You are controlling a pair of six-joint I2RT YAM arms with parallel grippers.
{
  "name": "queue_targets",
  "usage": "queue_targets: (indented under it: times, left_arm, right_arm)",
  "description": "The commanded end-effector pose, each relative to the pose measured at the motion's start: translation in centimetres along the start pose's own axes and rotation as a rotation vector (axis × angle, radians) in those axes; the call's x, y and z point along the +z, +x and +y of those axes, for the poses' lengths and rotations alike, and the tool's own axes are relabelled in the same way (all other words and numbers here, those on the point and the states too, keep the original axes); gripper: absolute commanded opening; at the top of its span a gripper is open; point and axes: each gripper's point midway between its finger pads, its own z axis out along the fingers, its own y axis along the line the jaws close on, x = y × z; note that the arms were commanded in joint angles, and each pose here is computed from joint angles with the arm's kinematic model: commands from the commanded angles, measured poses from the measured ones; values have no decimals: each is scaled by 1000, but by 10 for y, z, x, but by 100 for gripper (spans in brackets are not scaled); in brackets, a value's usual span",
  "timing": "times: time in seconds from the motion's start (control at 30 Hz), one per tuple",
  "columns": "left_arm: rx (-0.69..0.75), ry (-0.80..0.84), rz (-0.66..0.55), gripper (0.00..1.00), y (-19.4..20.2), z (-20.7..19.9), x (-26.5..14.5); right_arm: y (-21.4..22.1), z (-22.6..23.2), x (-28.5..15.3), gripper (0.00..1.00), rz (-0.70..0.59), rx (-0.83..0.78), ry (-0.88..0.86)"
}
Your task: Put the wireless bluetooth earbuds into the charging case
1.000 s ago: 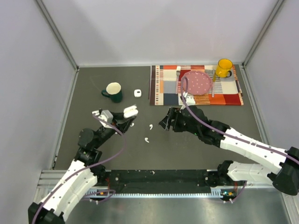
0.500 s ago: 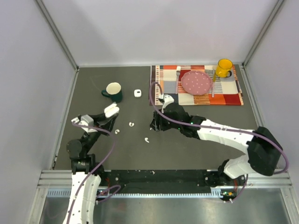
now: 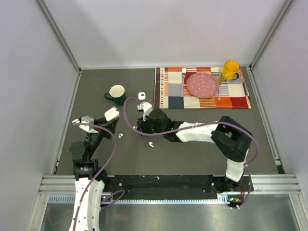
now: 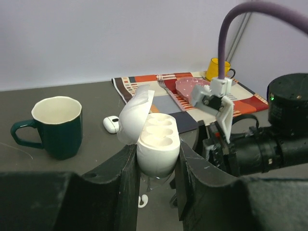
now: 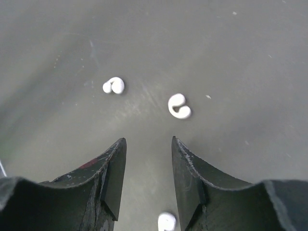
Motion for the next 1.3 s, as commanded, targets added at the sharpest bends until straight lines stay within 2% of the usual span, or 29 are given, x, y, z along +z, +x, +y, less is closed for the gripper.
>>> queue_targets:
  times: [0.0,0.23,0.9,1.27]
  left_arm:
    - [4,-43,-39,0,-13,3,-3]
    - [54,-90,-53,0,-37,4,-3]
    - [54,-138,-38,0,-33,11,-6]
    - [53,-132,-33,0,-34,10,-5]
  right_arm:
    - [-33,27,30,41,-135,-66,-86]
    - [-24,31,50,36,-219,-117,-115]
    - [5,17,62,27,-100,-130,-62]
    - [7,11,75,27,-61,-143,-39]
